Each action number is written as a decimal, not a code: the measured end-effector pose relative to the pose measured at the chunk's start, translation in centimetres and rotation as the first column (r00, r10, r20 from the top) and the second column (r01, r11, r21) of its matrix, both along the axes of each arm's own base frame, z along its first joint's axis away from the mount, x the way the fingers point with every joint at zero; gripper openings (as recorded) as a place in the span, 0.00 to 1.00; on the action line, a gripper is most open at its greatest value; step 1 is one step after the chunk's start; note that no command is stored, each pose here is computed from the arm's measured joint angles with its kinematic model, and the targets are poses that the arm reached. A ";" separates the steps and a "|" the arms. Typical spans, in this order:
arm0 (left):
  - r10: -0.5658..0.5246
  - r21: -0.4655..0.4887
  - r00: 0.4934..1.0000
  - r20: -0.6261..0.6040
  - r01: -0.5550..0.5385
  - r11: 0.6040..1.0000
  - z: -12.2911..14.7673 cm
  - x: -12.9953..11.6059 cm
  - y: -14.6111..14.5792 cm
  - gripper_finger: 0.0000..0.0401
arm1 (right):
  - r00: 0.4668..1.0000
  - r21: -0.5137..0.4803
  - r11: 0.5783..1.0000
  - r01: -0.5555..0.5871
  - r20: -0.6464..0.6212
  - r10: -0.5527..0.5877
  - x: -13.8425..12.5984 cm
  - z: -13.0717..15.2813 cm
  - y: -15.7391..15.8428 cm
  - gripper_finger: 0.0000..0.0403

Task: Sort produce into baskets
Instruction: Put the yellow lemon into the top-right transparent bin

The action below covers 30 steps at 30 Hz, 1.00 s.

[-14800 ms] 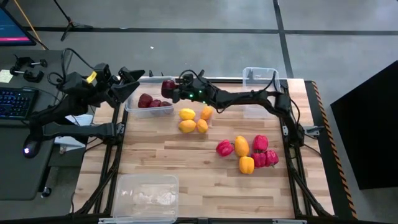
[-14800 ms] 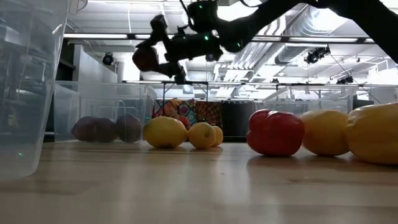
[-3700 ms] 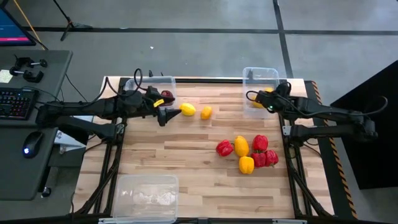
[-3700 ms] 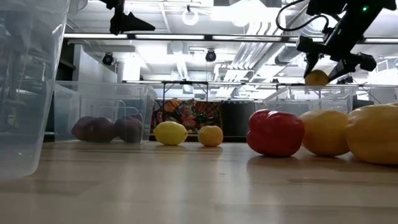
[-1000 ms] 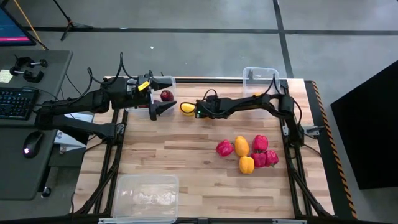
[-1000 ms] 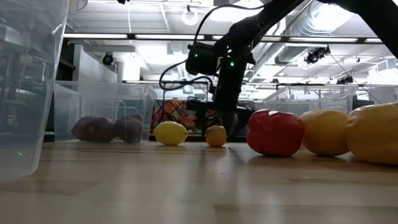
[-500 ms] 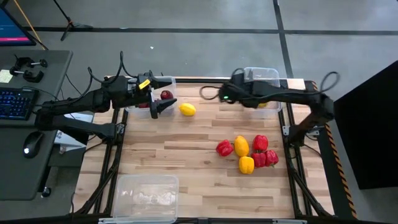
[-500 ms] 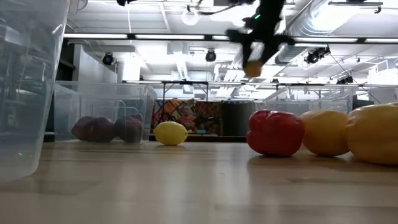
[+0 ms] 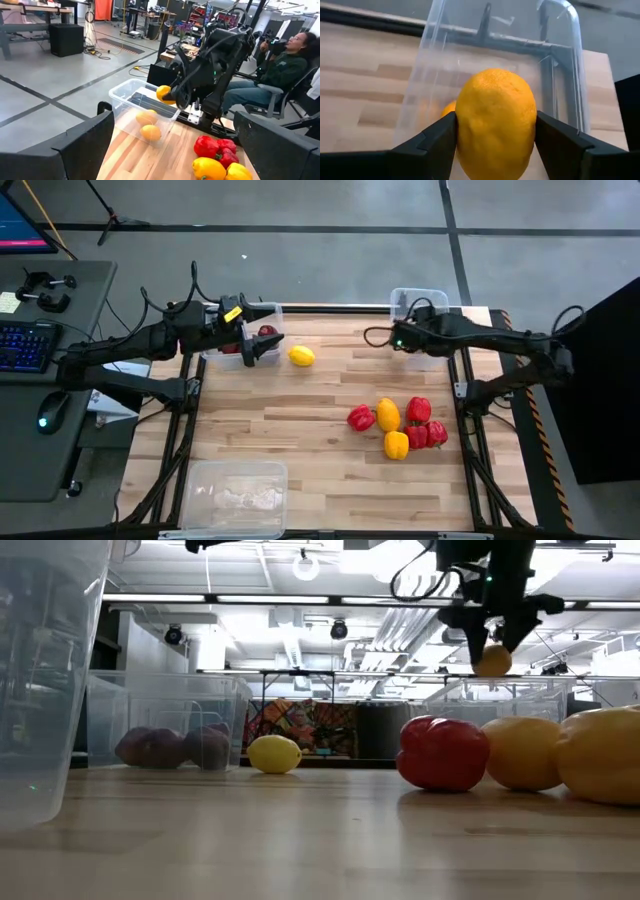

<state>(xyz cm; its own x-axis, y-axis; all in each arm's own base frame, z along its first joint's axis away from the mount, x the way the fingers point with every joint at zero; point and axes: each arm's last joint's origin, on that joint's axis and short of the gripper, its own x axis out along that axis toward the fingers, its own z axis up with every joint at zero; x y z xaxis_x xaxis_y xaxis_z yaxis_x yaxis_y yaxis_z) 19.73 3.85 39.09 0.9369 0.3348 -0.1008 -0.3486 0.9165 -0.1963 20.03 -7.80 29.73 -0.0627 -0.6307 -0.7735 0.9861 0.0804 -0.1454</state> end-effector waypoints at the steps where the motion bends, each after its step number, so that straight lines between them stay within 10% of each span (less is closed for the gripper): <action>1: 0.000 0.000 1.000 0.000 0.000 1.000 0.0 0.0 0.0 0.99 | 1.000 0.000 1.000 0.002 0.010 -0.002 -0.3 0.2 -0.1 0.58; 18: 0.002 -0.017 1.000 0.002 -0.002 1.000 0.0 0.0 0.0 0.99 | 1.000 -0.072 0.997 -0.002 0.010 0.003 -1.8 0.6 -0.3 0.60; 30: 0.010 -0.009 1.000 -0.001 -0.010 1.000 0.0 0.0 0.2 0.99 | 0.999 -0.054 0.998 -0.020 0.048 0.023 -1.9 1.8 -1.6 0.91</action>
<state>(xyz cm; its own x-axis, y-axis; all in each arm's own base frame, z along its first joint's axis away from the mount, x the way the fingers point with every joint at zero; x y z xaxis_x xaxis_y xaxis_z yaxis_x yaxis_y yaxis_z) 19.70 4.03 39.04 0.9333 0.3433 -0.1048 -0.3581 0.9111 -0.2041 18.16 -9.35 31.56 -0.0118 -0.6724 -0.7401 0.9903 0.0948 -0.1019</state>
